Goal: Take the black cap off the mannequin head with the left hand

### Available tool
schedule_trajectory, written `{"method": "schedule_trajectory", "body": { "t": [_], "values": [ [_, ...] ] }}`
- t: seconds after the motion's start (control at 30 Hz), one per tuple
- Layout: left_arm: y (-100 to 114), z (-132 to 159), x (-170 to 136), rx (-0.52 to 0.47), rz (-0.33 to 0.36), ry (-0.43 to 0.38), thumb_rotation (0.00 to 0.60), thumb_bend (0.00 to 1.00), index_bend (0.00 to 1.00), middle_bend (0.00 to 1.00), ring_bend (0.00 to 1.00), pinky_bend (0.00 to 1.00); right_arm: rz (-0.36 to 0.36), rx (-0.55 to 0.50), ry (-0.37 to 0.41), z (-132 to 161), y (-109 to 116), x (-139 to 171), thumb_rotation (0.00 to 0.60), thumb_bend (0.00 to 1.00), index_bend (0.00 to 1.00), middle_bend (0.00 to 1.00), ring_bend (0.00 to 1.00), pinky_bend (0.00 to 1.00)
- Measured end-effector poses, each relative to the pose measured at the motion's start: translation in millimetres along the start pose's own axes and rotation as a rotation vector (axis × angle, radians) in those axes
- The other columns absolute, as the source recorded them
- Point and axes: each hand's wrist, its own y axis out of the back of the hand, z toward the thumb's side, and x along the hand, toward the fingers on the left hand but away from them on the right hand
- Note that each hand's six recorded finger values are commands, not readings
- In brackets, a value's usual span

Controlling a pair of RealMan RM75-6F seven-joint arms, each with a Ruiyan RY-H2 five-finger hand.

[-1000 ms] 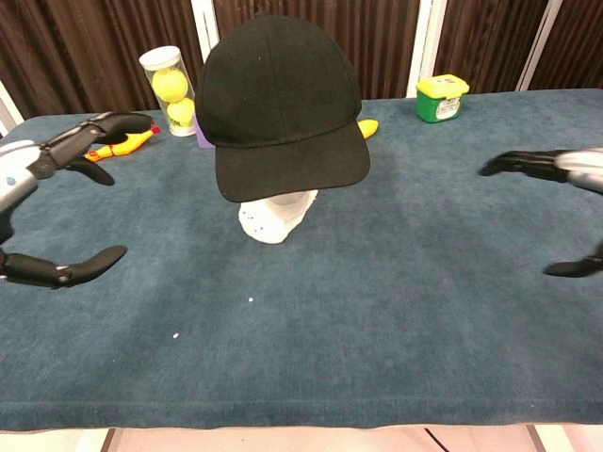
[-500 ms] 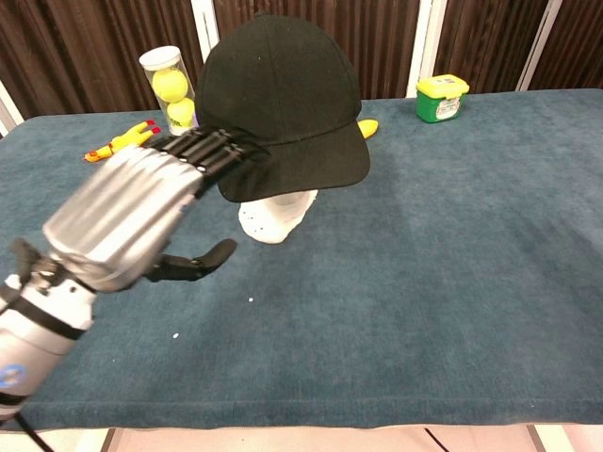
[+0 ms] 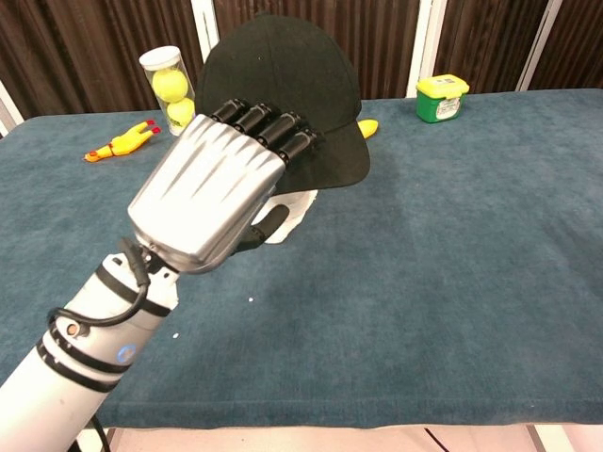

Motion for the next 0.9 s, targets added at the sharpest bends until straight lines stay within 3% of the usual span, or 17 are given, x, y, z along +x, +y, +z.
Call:
{"method": "schedule_trajectory", "body": {
  "t": [0.27, 0.43, 0.7, 0.9],
  "values": [
    [-5.8, -4.3, 7.9, 0.046, 0.017, 0.009, 0.6, 0.38, 0.48, 0.55, 0.53, 0.5, 0.012, -0.019, -0.015, -8.1, -0.4, -1.3, 0.6, 0.12, 0.0, 0.0, 0.0, 0.0],
    [-0.3, -4.9, 12.0, 0.065, 0.087, -0.025, 0.6, 0.4, 0.61, 0.67, 0.62, 0.57, 0.014, -0.031, -0.015, -10.0, -1.7, -1.9, 0.6, 0.13, 0.0, 0.0, 0.0, 0.0],
    [6.9, -5.7, 20.4, 0.024, 0.189, -0.084, 0.6, 0.44, 0.71, 0.77, 0.68, 0.61, 0.021, -0.055, -0.018, -14.6, -2.8, -1.9, 0.6, 0.12, 0.0, 0.0, 0.0, 0.0],
    [15.4, -6.8, 25.7, 0.02, 0.263, -0.11, 0.6, 0.47, 0.74, 0.82, 0.72, 0.65, 0.023, -0.06, -0.017, -16.5, -3.6, -1.3, 0.6, 0.12, 0.0, 0.0, 0.0, 0.0]
  ]
}}
